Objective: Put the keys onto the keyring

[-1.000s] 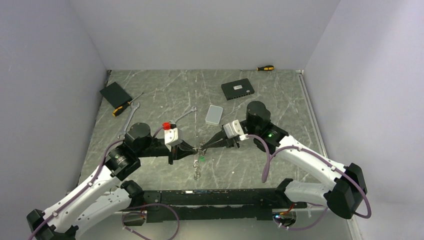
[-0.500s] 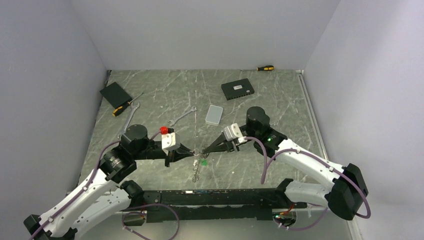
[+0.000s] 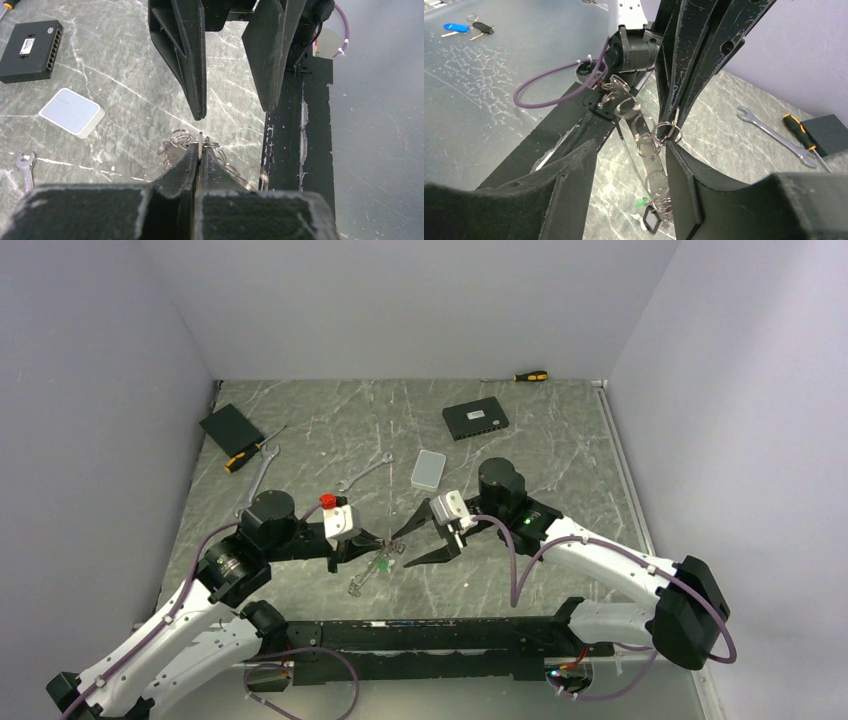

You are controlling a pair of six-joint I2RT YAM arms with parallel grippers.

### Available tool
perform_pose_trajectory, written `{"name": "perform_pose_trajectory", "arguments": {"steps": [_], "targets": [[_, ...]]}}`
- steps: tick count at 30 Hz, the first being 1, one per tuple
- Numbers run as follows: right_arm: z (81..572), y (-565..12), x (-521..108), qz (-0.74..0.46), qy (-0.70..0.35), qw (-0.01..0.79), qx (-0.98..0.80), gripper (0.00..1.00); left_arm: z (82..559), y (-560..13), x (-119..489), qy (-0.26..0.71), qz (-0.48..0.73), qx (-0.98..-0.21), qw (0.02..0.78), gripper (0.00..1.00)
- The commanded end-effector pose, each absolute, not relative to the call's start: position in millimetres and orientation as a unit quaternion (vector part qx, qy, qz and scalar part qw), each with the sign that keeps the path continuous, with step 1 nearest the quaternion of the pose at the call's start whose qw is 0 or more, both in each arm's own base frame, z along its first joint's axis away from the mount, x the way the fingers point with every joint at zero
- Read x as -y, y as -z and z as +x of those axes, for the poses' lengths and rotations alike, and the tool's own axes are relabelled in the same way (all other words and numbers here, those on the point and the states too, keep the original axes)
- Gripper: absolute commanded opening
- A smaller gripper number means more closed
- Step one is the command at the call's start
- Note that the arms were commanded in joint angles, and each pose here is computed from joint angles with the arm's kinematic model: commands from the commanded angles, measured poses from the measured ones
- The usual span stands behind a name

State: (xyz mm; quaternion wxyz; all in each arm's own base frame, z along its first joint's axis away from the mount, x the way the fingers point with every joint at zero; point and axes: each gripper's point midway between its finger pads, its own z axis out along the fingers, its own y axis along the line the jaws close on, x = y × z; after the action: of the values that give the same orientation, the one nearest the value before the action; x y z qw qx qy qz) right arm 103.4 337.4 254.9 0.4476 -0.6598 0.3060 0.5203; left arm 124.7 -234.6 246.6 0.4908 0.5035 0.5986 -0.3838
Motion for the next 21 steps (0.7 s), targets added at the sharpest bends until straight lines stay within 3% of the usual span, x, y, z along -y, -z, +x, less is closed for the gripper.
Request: {"name": "perform_pose_trajectory", "arguments": {"steps": [1,21], "targets": [[106,-251,-340,-0.659,-0.512,0.455,-0.311,0.58,130,-273,234,0.374,0.505,-0.57,0.53,0.0],[139,-247,-330,-0.575,-0.449,0.557,-0.396,0.64,130,-273,230,0.36,0.505,-0.568,0.541,0.0]]}}
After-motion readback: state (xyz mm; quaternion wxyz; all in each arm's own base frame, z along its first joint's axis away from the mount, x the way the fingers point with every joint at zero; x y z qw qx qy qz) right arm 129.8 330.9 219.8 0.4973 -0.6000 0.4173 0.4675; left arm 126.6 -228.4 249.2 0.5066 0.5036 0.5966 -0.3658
